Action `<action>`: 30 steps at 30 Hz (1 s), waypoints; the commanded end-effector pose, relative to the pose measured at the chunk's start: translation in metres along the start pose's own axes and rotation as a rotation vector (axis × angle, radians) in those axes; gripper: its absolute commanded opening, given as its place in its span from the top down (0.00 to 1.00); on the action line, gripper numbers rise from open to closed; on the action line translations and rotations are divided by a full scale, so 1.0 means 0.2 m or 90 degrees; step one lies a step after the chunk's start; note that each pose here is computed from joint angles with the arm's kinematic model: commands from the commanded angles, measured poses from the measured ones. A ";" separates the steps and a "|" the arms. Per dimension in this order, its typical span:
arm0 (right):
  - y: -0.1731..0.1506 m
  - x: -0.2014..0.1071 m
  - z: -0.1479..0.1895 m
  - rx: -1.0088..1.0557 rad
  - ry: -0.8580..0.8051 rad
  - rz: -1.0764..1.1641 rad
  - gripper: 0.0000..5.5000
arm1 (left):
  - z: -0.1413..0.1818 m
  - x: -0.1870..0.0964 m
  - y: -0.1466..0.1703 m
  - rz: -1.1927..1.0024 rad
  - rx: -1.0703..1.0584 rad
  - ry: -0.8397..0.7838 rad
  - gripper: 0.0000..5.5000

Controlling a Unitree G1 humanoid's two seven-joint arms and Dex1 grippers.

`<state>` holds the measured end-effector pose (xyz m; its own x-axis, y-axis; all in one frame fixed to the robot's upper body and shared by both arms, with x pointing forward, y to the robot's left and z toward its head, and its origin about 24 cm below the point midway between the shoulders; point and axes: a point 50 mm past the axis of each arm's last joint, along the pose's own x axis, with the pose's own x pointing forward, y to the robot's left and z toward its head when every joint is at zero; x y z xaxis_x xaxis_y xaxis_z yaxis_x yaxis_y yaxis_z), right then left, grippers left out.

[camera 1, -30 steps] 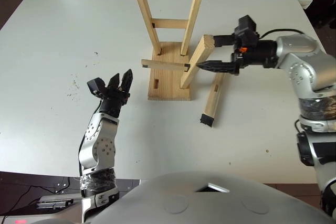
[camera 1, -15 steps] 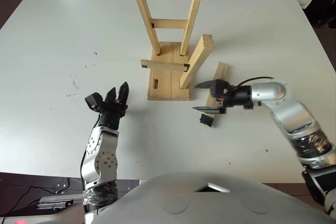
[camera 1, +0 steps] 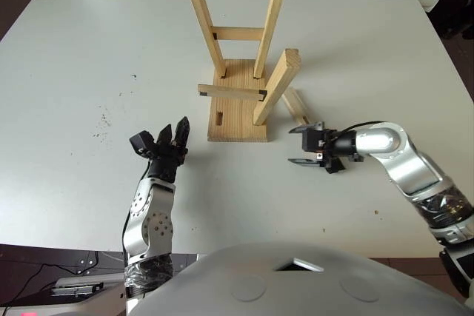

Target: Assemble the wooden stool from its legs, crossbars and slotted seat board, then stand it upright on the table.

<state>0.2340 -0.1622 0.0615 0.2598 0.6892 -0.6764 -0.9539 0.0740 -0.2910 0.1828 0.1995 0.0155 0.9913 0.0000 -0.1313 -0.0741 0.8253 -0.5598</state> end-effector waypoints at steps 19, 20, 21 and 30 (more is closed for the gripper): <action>0.01 -0.25 -0.10 0.447 -0.059 -0.187 0.34 | -0.09 -0.07 0.04 0.066 -0.014 -0.025 0.42; 0.02 -0.24 -0.11 0.443 -0.047 -0.188 0.34 | -0.09 -0.07 0.04 0.067 -0.014 -0.024 0.42; 0.04 -0.22 -0.12 0.438 -0.035 -0.192 0.34 | -0.09 -0.07 0.05 0.067 -0.013 -0.024 0.42; 0.18 -0.15 -0.26 0.458 0.047 -0.202 0.34 | -0.07 -0.07 0.06 0.069 -0.005 -0.026 0.42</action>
<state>0.2101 -0.2113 0.0475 0.5403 0.5455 -0.6407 -0.7077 0.7065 0.0047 0.1720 0.2012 0.0070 0.9892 0.1032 -0.1039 -0.1434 0.8264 -0.5446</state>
